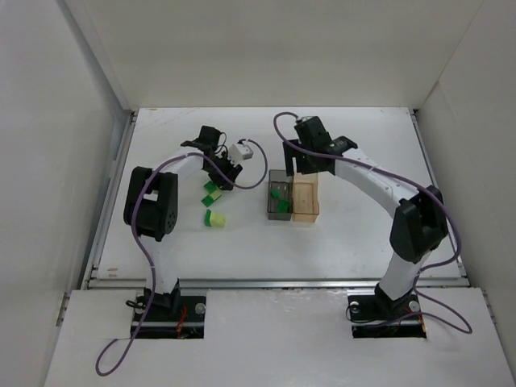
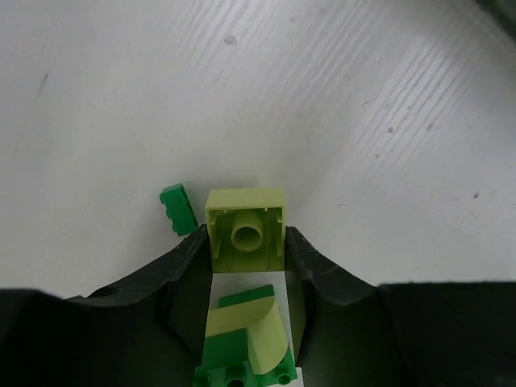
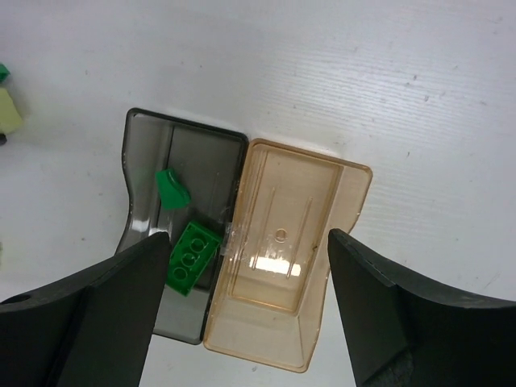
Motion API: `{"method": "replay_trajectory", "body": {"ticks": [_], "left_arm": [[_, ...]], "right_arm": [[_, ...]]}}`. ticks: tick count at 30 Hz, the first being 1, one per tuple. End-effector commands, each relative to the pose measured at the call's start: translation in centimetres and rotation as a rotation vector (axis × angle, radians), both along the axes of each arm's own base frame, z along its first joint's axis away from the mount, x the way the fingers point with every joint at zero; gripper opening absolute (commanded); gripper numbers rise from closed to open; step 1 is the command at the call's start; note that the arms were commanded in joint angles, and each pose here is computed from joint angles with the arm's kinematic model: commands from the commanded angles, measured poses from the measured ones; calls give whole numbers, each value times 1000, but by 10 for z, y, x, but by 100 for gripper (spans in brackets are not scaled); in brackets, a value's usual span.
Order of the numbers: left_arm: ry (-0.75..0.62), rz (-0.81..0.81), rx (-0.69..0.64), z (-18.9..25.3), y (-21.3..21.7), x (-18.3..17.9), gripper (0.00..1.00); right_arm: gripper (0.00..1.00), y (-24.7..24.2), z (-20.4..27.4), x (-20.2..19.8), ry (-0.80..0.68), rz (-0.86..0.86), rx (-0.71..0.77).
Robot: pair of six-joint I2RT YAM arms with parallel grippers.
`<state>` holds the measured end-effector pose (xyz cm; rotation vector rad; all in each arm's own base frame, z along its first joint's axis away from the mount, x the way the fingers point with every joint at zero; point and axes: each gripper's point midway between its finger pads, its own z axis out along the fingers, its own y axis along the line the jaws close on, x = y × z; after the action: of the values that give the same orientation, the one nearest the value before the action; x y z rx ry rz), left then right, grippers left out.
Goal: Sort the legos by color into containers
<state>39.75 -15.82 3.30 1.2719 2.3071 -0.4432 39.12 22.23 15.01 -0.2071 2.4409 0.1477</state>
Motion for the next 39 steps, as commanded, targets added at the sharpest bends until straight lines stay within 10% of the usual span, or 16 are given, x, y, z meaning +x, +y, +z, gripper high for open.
{"method": "replay_trajectory", "body": {"ticks": [1,9,18,29,30,34,39], "left_arm": [[-98,-44,-153,70,-38,12,0],[-212,-305,-363,167,-150,-18,0],[-209,-585,-494,140,-256,-81,0],[-126,-540,-431,102,-249,-80,18],[-110,-548,-415,98,-245,-83,22],[-106,-588,-393,93,-244,-91,100],[-159,-529,-356,112,-227,-75,100]], "right_arm": [[84,-23,49,12,-99,-73,107],[84,-93,73,9,-181,-292,180],[85,-134,102,-16,-293,-451,309],[85,-151,115,-44,-341,-450,258],[85,-152,115,-47,-342,-450,259],[85,-147,116,-48,-349,-394,260],[88,-135,118,-44,-360,-321,258]]}}
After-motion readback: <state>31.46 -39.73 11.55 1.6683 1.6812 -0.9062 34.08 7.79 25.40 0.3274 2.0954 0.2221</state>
